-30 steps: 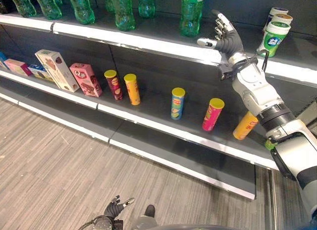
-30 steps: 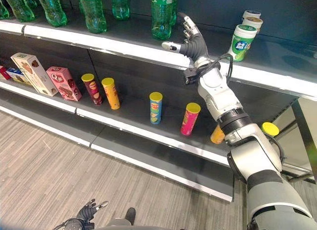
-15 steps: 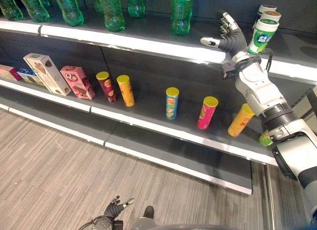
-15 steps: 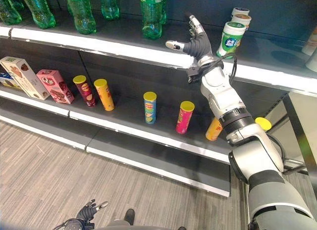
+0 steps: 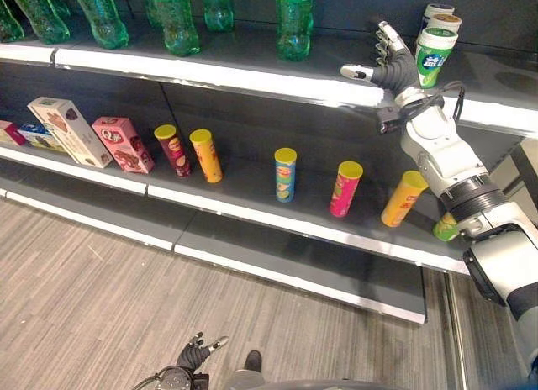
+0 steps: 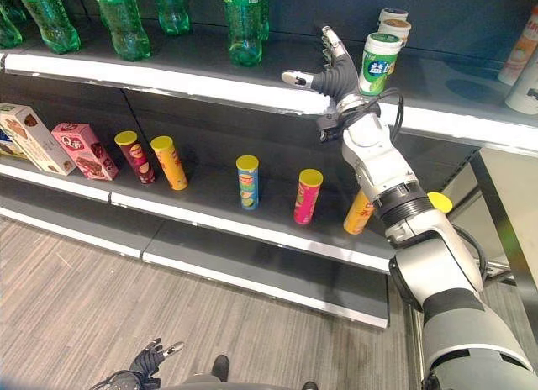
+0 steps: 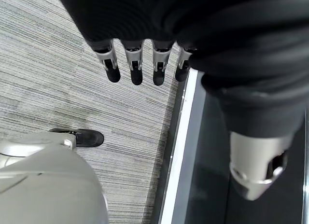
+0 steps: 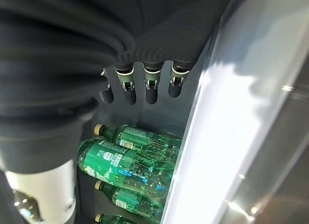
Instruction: Put the goods on the table back onto the shelves and tidy them up.
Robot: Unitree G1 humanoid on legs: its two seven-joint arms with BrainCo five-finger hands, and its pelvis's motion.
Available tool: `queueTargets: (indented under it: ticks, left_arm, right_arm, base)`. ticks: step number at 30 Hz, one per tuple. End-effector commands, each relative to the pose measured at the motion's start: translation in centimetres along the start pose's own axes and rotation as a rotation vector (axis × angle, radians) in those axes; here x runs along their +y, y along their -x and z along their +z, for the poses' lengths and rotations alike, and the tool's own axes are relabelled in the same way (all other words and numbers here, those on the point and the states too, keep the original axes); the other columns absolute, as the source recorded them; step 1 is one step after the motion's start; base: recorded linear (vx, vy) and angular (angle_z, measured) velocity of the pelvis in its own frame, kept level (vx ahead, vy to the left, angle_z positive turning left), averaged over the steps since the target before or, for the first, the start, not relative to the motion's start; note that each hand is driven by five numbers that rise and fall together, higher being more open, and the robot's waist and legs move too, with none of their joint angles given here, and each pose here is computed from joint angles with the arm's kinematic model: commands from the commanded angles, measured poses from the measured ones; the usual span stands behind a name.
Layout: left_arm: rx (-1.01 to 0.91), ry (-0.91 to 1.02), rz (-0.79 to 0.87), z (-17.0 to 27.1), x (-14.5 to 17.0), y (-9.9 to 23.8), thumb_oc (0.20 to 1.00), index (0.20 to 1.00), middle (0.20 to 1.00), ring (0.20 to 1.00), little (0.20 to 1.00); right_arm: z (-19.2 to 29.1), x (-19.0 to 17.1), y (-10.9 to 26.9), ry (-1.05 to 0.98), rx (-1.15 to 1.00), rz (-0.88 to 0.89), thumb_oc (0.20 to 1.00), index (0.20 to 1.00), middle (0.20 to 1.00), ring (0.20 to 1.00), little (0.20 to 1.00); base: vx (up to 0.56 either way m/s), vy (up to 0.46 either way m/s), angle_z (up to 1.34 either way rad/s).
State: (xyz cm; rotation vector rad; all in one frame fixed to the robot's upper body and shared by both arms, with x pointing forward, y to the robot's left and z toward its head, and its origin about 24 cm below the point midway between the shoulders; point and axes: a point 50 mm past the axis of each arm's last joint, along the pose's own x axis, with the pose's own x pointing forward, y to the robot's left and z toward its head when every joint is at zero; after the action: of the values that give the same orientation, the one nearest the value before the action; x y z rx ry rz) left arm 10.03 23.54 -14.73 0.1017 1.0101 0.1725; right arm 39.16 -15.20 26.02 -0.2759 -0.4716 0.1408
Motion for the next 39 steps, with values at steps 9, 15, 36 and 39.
queueTargets:
  ticks: [9, 15, 36, 39]
  left_arm:
    - [-0.06, -0.052, 0.045, 2.3, 1.6, -0.6, 1.0, 1.0, 1.0, 1.0, 1.0]
    - [-0.058, -0.055, 0.048, 2.3, 1.7, -0.6, 1.0, 1.0, 1.0, 1.0, 1.0]
    - [-0.042, -0.064, 0.057, 2.1, 1.8, -0.7, 1.0, 1.0, 1.0, 1.0, 1.0]
    - [-0.04, -0.067, 0.058, 2.1, 1.8, -0.7, 1.0, 1.0, 1.0, 1.0, 1.0]
  right_arm:
    - [2.6, -1.9, -0.9, 0.103, -0.078, -0.043, 1.0, 1.0, 1.0, 1.0, 1.0]
    - [2.5, -2.0, -0.8, 0.11, -0.076, -0.049, 1.0, 1.0, 1.0, 1.0, 1.0]
    - [2.2, -2.7, -0.5, 0.148, -0.066, -0.072, 1.0, 1.0, 1.0, 1.0, 1.0]
    - [2.2, -2.8, -0.5, 0.149, -0.064, -0.076, 1.0, 1.0, 1.0, 1.0, 1.0]
  base:
    - [0.0, 0.004, -0.04]
    - [0.0, 0.0, 0.0]
    - [0.0, 0.0, 0.0]
    - [0.0, 0.0, 0.0]
